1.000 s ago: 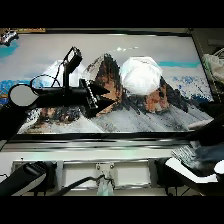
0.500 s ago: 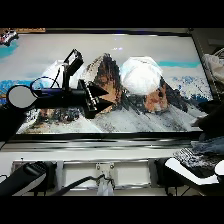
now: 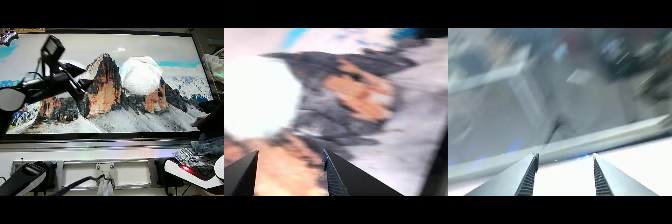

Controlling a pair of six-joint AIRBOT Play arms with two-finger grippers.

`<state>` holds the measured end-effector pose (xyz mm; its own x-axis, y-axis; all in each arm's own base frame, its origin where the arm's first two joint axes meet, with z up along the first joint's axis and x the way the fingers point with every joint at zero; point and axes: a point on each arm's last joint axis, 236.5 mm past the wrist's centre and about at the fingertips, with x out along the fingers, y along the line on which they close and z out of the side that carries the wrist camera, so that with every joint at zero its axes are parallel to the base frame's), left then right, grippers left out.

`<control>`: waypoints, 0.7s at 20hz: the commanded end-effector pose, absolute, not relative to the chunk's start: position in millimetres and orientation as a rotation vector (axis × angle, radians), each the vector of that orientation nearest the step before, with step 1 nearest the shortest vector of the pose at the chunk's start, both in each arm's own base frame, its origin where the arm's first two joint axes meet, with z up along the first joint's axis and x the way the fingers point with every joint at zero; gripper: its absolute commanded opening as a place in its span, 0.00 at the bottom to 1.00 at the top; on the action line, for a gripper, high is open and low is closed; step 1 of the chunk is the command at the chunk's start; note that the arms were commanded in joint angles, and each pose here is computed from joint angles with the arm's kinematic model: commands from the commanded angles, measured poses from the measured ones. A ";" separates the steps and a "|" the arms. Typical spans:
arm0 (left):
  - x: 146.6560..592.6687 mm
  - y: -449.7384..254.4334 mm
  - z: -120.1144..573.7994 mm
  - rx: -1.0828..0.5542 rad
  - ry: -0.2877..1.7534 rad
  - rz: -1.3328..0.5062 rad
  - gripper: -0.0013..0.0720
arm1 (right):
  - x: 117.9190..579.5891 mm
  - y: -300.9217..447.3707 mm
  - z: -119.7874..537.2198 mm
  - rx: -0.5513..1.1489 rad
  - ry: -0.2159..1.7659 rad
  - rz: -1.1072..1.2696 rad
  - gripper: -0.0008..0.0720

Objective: Fold the clothes and pants, and hang the long-sleeved shirts on hangers.

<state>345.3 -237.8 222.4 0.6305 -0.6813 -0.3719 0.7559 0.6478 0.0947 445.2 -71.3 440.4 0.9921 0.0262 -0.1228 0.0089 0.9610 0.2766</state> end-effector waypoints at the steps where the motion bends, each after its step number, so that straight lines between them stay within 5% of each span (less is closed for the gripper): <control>1: 374.2 -176.9 234.3 0.266 0.296 -0.650 0.58 | 464.3 18.4 381.4 0.260 0.319 0.205 0.58; 14: 391.9 -104.4 247.9 0.241 0.283 -0.463 0.58 | 420.0 189.4 194.0 0.070 0.819 0.485 0.58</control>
